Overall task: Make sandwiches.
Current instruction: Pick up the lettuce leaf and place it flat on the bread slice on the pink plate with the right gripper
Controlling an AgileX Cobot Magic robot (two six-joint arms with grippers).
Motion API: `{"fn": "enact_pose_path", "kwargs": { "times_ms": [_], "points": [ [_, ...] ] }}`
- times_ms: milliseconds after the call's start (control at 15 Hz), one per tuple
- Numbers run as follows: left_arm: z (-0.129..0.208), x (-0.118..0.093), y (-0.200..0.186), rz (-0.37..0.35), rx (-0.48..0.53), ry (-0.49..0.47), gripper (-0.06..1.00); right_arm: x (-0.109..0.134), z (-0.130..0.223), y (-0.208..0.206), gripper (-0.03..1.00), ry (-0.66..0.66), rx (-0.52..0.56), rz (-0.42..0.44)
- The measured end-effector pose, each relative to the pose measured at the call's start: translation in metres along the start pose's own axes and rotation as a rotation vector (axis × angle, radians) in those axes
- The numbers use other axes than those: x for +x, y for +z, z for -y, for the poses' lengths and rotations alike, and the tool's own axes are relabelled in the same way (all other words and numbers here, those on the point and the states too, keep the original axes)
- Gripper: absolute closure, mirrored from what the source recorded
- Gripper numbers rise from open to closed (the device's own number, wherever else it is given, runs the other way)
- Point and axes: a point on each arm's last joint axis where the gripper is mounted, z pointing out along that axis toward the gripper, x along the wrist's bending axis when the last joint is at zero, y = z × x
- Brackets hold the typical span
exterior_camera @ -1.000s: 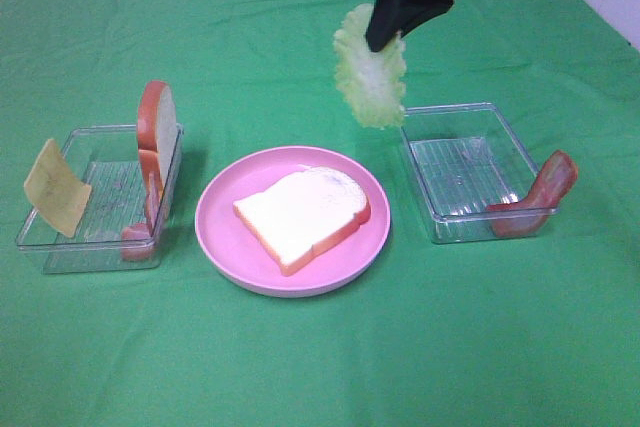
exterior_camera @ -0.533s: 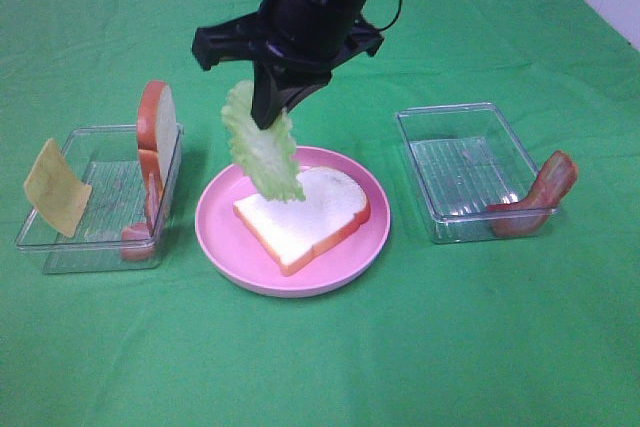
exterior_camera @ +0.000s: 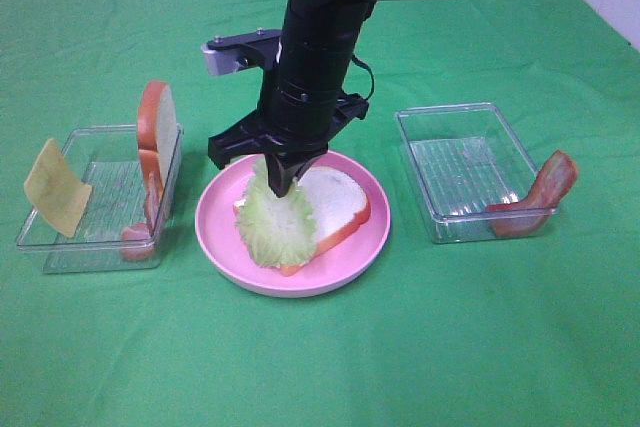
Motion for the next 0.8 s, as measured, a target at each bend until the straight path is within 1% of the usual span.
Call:
{"fn": "enact_pose_path", "kwargs": {
  "times_ms": [200, 267, 533, 600, 667, 733, 800],
  "points": [
    [0.0, 0.0, 0.0, 0.0, 0.0, 0.0, -0.05, -0.013, 0.0, 0.009, 0.95, -0.056, 0.007, 0.132],
    [0.0, 0.0, 0.0, 0.0, 0.0, 0.0, -0.05, -0.015, -0.001, 0.01, 0.95, -0.069, 0.003, 0.151],
    [0.0, 0.0, 0.0, 0.0, 0.0, 0.0, -0.05, -0.015, -0.002, 0.015, 0.95, -0.074, -0.008, 0.155],
    [0.0, 0.0, 0.0, 0.0, 0.0, 0.0, -0.05, -0.015, -0.002, 0.015, 0.91, -0.074, -0.009, 0.155],
    [0.0, 0.0, 0.0, 0.0, 0.0, 0.0, -0.05, -0.015, -0.002, 0.015, 0.78, -0.074, -0.009, 0.155],
    [0.0, 0.0, 0.0, 0.0, 0.0, 0.0, -0.05, -0.016, -0.002, 0.015, 0.55, -0.075, -0.009, 0.157],
    [0.0, 0.0, 0.0, 0.0, 0.0, 0.0, -0.05, -0.016, -0.002, 0.015, 0.28, -0.081, -0.009, 0.165]
  ]
}}
